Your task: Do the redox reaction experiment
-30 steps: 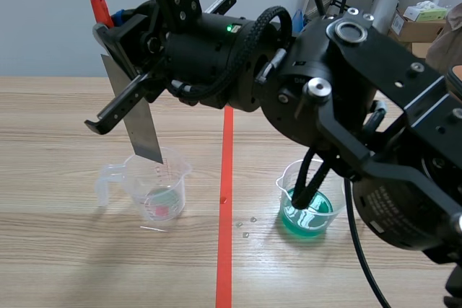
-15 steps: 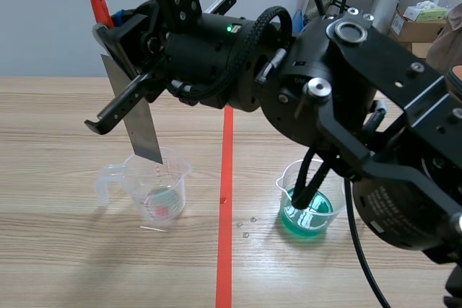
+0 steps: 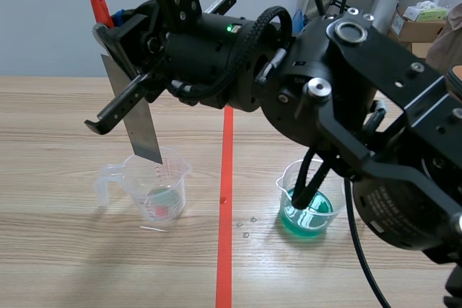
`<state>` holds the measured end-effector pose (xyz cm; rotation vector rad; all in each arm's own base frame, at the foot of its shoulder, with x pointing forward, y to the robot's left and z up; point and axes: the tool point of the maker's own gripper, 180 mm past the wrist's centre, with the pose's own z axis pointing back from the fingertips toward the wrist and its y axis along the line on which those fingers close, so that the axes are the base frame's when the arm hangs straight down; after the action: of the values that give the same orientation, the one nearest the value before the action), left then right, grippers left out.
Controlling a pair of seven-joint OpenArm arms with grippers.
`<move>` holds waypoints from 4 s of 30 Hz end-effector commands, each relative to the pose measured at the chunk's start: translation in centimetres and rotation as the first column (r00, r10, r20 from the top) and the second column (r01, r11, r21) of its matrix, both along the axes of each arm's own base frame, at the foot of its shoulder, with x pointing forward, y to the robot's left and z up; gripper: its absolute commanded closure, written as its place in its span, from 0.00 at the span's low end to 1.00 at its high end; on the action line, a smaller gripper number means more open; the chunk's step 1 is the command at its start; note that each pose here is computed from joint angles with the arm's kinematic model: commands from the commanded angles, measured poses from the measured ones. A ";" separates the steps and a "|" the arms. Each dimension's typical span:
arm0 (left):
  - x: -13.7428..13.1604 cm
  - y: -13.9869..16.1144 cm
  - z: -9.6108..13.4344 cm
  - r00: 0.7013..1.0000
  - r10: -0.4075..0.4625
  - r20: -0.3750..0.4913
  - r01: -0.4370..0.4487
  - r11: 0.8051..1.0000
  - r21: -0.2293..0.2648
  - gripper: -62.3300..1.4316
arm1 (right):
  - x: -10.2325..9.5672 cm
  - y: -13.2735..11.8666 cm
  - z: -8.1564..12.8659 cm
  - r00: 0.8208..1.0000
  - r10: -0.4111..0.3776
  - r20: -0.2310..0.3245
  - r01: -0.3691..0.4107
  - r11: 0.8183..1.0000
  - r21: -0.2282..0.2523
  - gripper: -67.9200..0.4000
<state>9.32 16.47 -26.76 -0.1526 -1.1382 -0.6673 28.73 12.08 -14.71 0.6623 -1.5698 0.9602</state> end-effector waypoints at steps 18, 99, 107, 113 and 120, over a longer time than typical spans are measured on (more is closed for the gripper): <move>0.3 -0.2 0.6 1.000 0.002 0.023 -0.002 1.000 -0.017 0.00 | 0.0 -0.1 1.8 0.999 0.002 0.038 -0.004 0.999 0.042 0.98; 0.3 -0.2 0.6 1.000 0.002 0.023 -0.002 1.000 -0.018 0.00 | -2.4 -11.4 2.2 0.976 -0.142 0.167 0.154 0.986 -0.061 0.97; 0.3 -0.2 0.6 1.000 0.002 0.023 -0.002 1.000 -0.017 0.00 | -2.1 -15.5 1.8 0.974 -0.203 0.100 0.209 0.977 -0.050 0.97; 0.3 -0.2 0.6 1.000 0.002 0.023 -0.001 1.000 -0.017 0.00 | -2.0 -17.7 1.7 0.964 -0.250 0.090 0.255 0.965 -0.061 0.97; 0.3 -0.2 0.6 1.000 0.002 0.023 -0.001 1.000 -0.017 0.00 | -2.4 -19.0 0.6 0.957 -0.284 0.060 0.289 0.954 -0.081 0.97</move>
<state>9.32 16.47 -26.76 -0.1523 -1.1383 -0.6673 26.49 -7.07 -15.09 0.3260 -1.5654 0.8296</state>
